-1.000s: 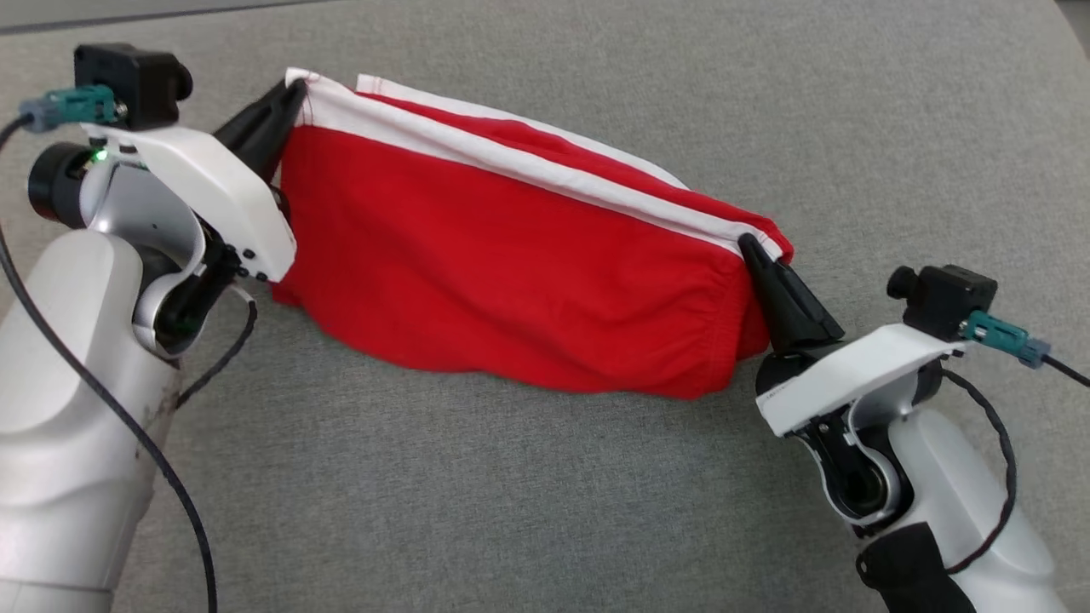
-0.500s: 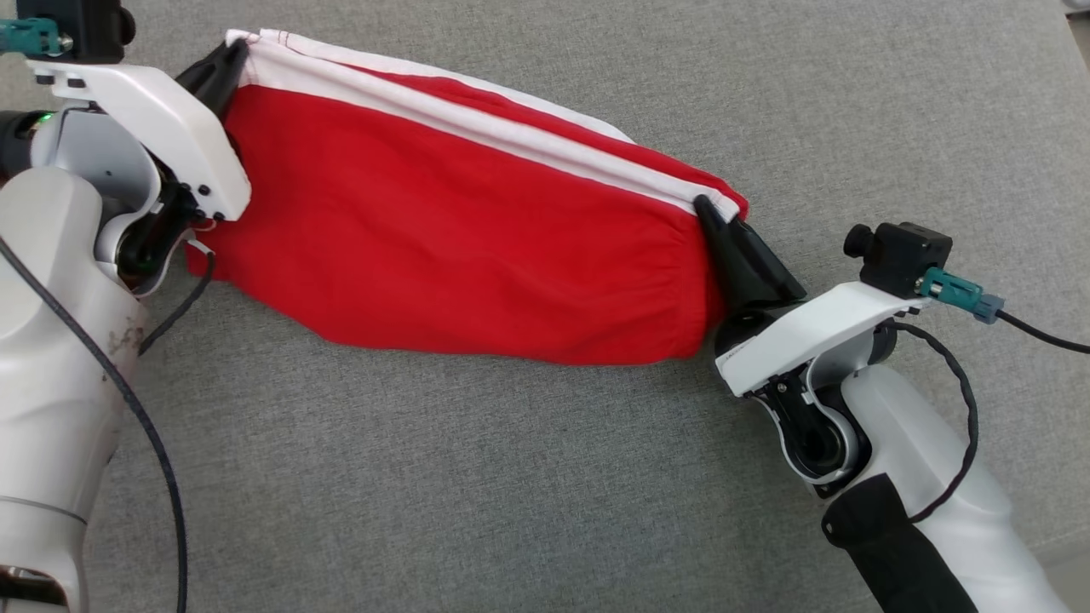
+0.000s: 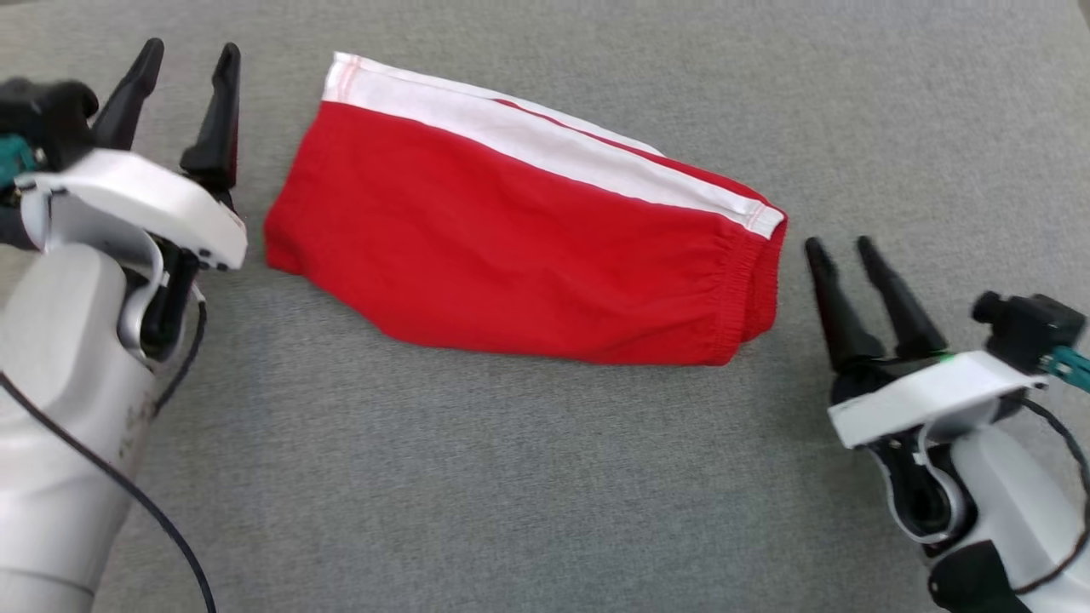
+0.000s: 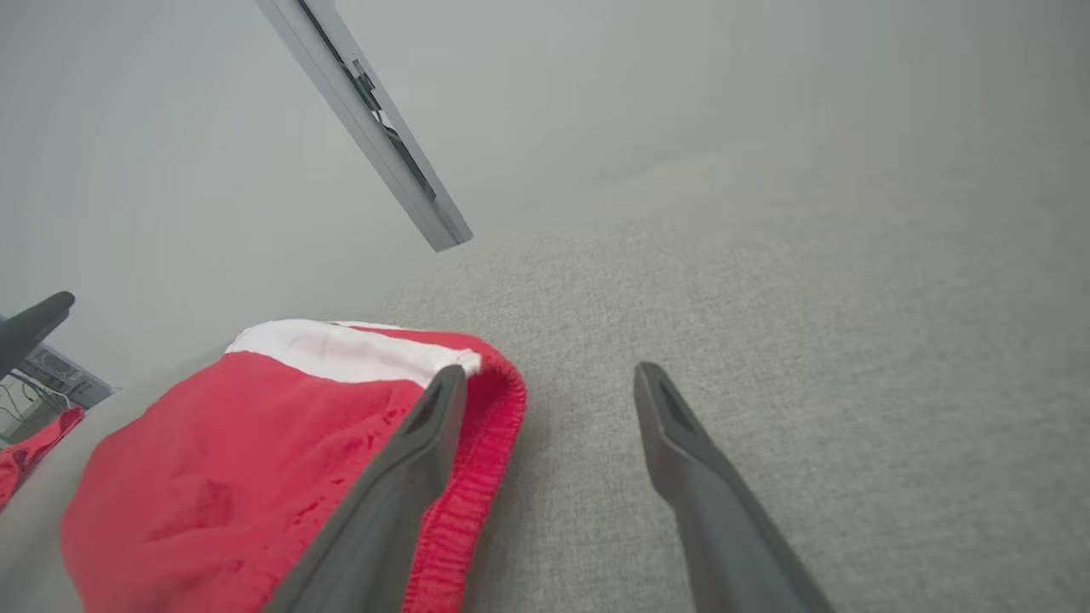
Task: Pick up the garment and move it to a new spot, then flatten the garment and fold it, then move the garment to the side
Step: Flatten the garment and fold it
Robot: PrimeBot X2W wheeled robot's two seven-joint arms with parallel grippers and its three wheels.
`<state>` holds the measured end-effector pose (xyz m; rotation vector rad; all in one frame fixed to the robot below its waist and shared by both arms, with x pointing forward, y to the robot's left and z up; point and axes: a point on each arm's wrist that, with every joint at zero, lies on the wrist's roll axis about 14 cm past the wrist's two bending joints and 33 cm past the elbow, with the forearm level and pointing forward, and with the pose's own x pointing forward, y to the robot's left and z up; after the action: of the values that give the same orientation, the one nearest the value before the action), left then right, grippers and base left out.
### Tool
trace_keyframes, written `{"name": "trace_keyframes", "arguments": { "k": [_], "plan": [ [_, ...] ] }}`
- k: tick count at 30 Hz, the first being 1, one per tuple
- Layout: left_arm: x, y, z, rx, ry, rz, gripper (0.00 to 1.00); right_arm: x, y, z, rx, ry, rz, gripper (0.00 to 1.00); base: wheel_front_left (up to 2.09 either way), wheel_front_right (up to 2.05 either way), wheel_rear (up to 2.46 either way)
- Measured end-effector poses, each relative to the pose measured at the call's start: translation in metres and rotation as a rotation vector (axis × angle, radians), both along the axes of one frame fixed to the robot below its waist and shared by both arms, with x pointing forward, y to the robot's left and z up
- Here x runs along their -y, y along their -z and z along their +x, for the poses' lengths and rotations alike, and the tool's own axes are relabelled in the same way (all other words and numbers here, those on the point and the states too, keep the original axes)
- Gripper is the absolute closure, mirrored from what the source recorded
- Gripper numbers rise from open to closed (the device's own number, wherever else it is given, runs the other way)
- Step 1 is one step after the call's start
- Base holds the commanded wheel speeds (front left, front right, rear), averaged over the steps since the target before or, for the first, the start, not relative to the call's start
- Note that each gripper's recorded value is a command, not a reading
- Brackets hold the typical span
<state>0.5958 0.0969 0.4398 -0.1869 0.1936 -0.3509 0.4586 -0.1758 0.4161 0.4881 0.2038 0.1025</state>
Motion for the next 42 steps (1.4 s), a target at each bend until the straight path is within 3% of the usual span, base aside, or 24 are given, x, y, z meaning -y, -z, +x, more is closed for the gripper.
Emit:
{"name": "trace_keyframes", "arguments": {
  "k": [10, 18, 27, 42],
  "plan": [
    [-0.026, -0.054, -0.061, 0.209, -0.111, 0.001, 0.00, 0.007, -0.060, -0.004, 0.231, 0.027, -0.221, 0.00, 0.00, 0.00, 0.00],
    [-0.042, -0.075, -0.114, 0.274, -0.189, 0.003, 0.00, 0.002, -0.072, -0.018, 0.273, 0.040, -0.332, 0.00, 0.00, 0.00, 0.00],
    [-0.046, -0.067, -0.140, 0.249, -0.201, 0.037, 0.00, 0.013, -0.067, -0.037, 0.231, 0.088, -0.333, 0.00, 0.00, 0.00, 0.00],
    [-0.022, -0.060, -0.122, 0.218, -0.100, 0.042, 0.00, 0.017, -0.063, -0.042, 0.208, 0.112, -0.312, 0.00, 0.00, 0.00, 0.00]
  ]
}}
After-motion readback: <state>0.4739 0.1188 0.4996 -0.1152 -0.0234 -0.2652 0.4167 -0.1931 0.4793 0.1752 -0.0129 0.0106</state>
